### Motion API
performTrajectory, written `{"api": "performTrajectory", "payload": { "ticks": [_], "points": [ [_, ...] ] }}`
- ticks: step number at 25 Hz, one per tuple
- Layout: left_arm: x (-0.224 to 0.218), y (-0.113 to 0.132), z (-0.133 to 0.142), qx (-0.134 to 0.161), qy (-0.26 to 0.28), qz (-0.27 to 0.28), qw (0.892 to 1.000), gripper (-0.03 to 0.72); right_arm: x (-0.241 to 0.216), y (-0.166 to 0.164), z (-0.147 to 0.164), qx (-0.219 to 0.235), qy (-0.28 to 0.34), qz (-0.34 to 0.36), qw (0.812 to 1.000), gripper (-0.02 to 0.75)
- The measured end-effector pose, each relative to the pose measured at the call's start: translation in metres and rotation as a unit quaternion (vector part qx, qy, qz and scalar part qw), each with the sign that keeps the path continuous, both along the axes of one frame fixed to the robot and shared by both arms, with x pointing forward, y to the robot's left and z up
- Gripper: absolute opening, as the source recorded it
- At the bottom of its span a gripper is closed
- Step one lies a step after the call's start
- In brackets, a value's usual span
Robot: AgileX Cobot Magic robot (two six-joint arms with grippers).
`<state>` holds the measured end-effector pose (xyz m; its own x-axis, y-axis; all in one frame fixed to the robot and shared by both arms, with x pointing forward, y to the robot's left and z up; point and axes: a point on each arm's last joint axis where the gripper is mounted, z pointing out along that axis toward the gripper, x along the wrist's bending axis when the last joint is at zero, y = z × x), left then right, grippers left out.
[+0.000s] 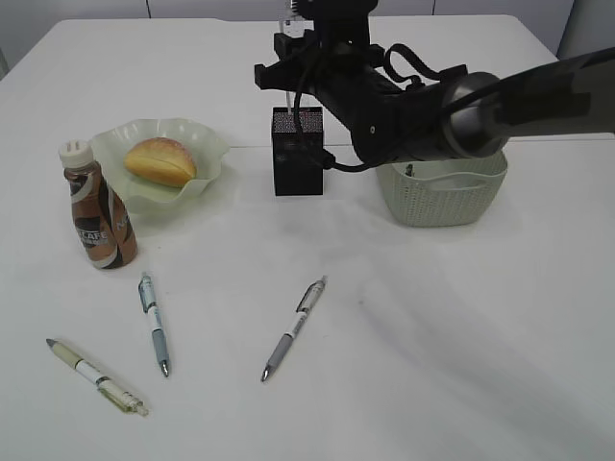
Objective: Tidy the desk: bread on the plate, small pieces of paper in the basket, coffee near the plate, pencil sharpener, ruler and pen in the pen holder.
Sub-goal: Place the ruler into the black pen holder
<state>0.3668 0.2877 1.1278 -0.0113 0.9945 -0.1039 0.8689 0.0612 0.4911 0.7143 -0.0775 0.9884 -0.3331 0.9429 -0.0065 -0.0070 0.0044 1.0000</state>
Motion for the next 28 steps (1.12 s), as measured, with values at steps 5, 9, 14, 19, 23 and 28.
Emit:
{"api": "performTrajectory", "payload": {
  "ticks": [5, 9, 14, 19, 23, 28],
  "points": [
    [0.0, 0.0, 0.0, 0.0, 0.0, 0.0, 1.0, 0.326, 0.012, -0.008, -0.008, 0.004, 0.006, -0.013, 1.0, 0.253],
    [0.0, 0.0, 0.0, 0.0, 0.0, 0.0, 1.0, 0.326, 0.02, -0.01, -0.015, 0.004, 0.014, -0.017, 1.0, 0.253],
    [0.0, 0.0, 0.0, 0.0, 0.0, 0.0, 1.0, 0.326, 0.031, -0.006, -0.021, 0.005, 0.025, -0.014, 1.0, 0.253],
    [0.0, 0.0, 0.0, 0.0, 0.001, 0.0, 1.0, 0.326, 0.036, -0.003, -0.028, 0.004, 0.032, -0.011, 0.999, 0.253],
    [0.0, 0.0, 0.0, 0.0, 0.001, 0.0, 1.0, 0.326, 0.038, -0.002, -0.029, 0.01, 0.032, -0.011, 0.999, 0.253],
    [0.0, 0.0, 0.0, 0.0, 0.001, 0.0, 1.0, 0.326, 0.038, -0.002, -0.03, 0.01, 0.033, -0.01, 0.999, 0.253]
  ]
}}
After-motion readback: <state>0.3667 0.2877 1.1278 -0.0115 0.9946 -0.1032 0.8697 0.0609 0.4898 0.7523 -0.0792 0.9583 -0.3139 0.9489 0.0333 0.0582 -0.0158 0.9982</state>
